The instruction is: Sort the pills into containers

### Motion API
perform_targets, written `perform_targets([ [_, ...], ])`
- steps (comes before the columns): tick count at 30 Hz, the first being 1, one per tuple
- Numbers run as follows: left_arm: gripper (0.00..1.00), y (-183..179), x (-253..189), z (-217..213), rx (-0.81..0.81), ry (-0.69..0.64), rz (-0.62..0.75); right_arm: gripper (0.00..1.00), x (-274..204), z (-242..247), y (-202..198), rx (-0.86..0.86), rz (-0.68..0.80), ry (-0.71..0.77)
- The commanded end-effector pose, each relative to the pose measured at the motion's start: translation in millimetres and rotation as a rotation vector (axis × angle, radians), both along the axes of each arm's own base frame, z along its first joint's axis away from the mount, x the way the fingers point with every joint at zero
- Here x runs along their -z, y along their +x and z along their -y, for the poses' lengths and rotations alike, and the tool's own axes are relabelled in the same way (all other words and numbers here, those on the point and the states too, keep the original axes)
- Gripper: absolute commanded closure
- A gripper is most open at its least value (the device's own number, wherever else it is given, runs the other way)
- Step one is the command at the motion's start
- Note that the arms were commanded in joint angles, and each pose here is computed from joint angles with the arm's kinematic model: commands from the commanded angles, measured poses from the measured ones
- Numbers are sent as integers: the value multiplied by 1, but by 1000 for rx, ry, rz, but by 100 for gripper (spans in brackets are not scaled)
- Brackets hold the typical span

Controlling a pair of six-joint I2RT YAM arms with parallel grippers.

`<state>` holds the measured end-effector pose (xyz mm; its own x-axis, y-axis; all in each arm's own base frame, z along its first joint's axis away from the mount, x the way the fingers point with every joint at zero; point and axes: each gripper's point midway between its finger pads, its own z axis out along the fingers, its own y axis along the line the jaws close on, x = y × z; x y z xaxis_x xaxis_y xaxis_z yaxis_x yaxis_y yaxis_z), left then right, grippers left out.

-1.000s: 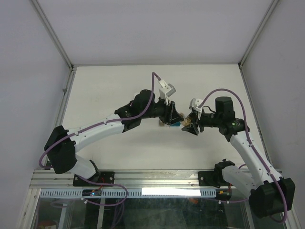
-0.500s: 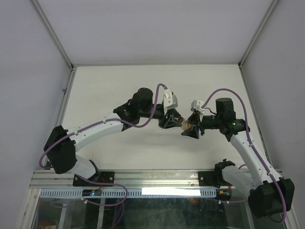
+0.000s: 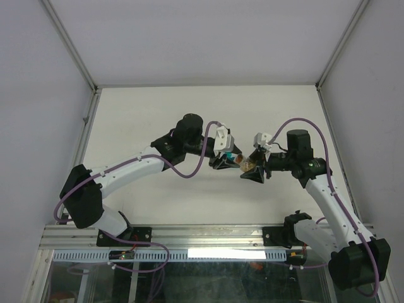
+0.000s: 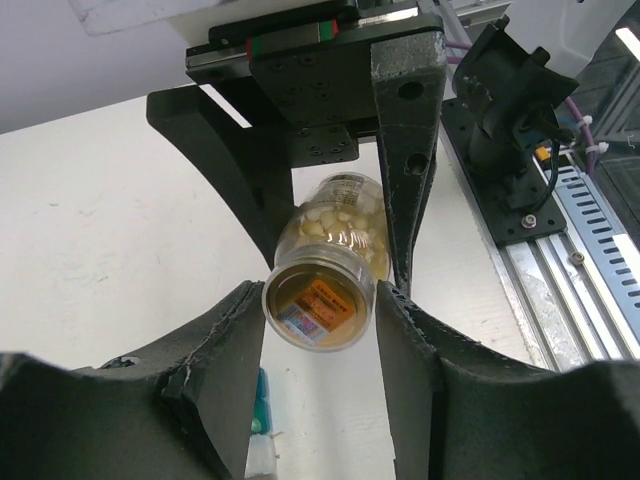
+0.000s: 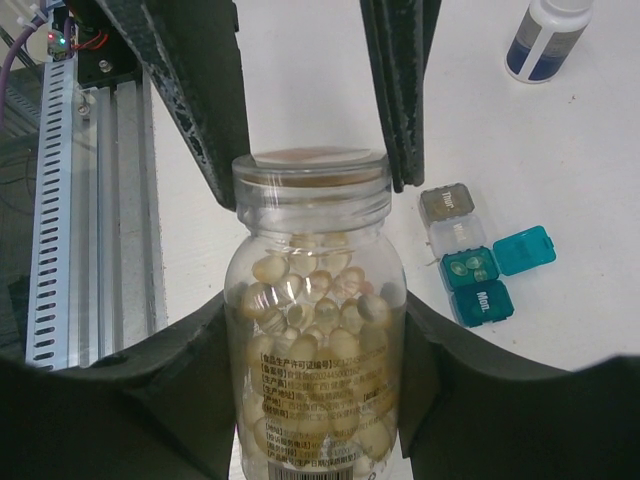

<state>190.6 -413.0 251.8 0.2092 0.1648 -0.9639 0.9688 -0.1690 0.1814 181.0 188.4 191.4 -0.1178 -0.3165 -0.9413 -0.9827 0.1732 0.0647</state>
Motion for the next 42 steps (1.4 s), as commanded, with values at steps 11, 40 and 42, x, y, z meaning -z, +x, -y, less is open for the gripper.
perform_targets([
  [11,13,-7,-25,1,-43,-113,-24,100,-47,-12,10,-71,206,92],
  [40,15,6,-55,-42,-638,-308,-740,100,-35,-3,31,38,265,22],
  [42,15,8,-56,-37,-646,-302,-741,100,-35,-3,31,36,264,23],
])
